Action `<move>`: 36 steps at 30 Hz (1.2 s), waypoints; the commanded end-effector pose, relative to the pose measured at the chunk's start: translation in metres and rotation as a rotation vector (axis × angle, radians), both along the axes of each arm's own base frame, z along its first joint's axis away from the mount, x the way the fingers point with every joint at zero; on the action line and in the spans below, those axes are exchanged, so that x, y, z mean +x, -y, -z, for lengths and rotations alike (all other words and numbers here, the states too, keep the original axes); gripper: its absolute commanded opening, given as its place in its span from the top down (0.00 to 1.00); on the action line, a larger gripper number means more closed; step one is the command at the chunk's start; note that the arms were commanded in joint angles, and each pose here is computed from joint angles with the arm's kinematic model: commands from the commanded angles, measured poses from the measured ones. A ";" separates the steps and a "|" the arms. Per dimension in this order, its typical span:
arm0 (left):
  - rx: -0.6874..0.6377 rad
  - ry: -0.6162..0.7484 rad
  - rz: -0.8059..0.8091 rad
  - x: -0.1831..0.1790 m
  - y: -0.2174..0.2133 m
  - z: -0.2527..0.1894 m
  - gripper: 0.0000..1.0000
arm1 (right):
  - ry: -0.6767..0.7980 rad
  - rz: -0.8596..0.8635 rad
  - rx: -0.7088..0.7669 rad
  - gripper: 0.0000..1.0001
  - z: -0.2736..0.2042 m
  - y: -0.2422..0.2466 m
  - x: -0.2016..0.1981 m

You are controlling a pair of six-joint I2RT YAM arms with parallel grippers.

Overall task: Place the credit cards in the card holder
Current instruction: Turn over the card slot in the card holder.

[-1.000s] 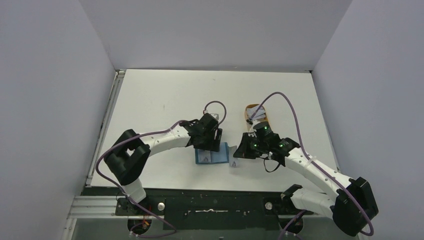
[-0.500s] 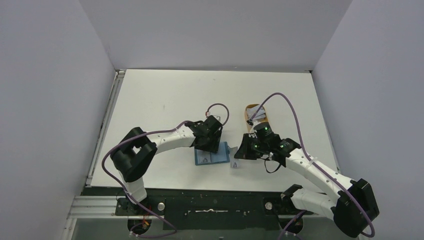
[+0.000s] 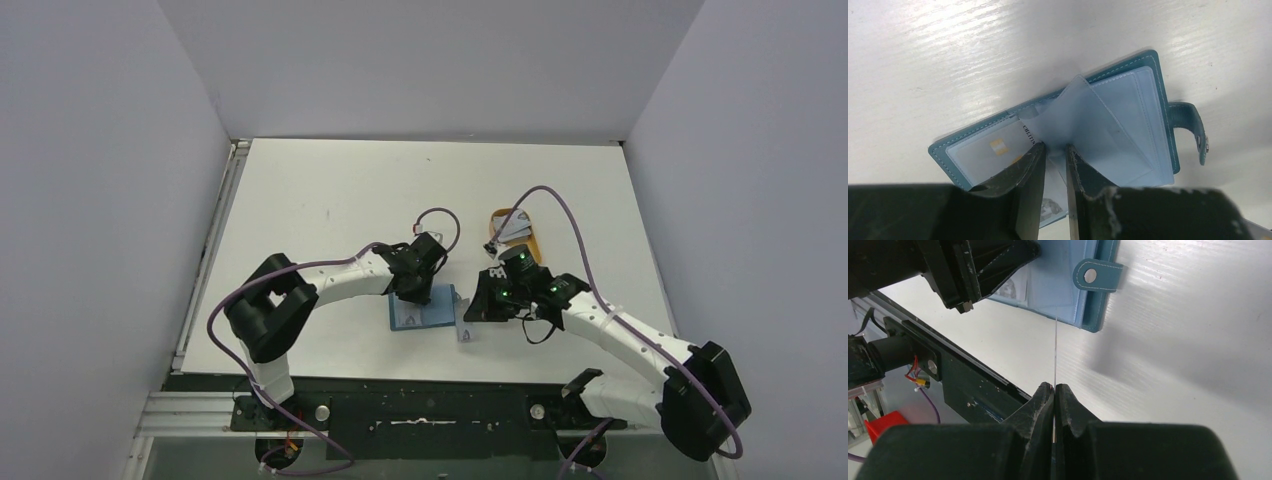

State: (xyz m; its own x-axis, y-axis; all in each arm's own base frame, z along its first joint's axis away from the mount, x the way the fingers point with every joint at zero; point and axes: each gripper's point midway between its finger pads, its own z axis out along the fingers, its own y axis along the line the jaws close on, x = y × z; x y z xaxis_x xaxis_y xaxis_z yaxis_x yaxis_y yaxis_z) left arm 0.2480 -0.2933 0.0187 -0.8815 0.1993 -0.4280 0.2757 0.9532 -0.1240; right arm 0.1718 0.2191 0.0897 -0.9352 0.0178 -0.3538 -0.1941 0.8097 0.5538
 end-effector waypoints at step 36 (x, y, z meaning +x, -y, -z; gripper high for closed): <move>0.051 -0.033 0.014 -0.011 -0.011 0.017 0.96 | -0.099 -0.013 0.048 1.00 0.031 -0.015 0.032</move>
State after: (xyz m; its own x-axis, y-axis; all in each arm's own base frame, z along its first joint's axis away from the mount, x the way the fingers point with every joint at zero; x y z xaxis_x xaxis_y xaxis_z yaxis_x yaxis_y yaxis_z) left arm 0.2479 -0.2937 0.0174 -0.8802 0.1991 -0.4307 0.2771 0.9526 -0.1259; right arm 0.1938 0.2334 0.0552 -0.9727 -0.0228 -0.2308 -0.1584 0.7923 0.5892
